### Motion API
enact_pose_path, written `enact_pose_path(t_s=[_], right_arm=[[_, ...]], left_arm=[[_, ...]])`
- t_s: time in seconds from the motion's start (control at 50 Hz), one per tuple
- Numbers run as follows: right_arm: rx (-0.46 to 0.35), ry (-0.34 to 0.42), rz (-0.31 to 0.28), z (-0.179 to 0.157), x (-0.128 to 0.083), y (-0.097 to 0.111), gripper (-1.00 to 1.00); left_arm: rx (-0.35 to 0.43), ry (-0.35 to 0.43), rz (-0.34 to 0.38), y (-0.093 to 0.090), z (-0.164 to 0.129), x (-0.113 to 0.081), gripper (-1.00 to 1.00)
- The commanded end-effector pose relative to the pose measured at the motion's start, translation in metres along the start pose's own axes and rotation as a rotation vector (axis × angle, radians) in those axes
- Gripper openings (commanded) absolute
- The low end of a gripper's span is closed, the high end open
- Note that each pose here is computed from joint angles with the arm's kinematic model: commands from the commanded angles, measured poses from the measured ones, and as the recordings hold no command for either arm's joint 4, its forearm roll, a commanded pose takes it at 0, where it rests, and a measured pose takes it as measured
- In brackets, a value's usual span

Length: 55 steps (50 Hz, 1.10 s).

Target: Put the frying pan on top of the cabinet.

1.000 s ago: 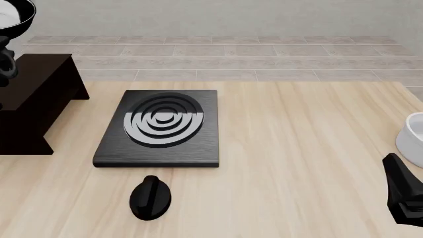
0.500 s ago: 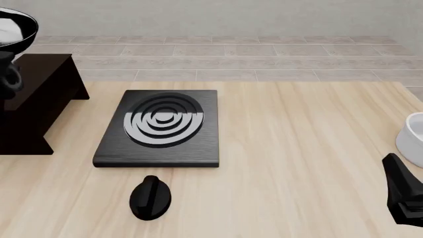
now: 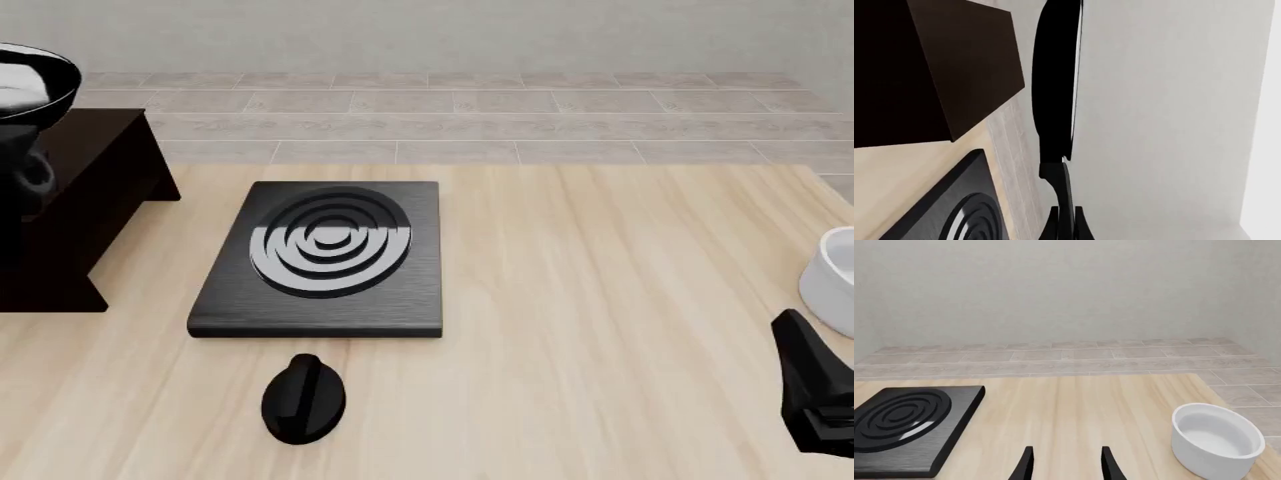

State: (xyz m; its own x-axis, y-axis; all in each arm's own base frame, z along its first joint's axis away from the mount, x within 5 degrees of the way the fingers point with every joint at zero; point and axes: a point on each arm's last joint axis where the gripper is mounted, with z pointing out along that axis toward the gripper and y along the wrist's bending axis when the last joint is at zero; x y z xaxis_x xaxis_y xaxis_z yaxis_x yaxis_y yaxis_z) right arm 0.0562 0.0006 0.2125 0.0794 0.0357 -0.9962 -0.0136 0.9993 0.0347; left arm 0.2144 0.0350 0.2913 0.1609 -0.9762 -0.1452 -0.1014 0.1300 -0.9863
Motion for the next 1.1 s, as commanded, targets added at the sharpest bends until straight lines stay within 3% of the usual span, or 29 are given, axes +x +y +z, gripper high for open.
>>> enact_pose_path(t_s=[0.02, 1.1], right_arm=[[0.0, -0.001, -0.002, 0.0, 0.0, 0.0, 1.0], [-0.003, 0.004, -0.005, 0.0, 0.0, 0.0, 1.0]], left_arm=[[0.033, 0.026, 0.035, -0.001, 0.007, 0.004, -1.0], [-0.004, 0.021, -0.006, 0.02, 0.025, 0.005, -1.0]])
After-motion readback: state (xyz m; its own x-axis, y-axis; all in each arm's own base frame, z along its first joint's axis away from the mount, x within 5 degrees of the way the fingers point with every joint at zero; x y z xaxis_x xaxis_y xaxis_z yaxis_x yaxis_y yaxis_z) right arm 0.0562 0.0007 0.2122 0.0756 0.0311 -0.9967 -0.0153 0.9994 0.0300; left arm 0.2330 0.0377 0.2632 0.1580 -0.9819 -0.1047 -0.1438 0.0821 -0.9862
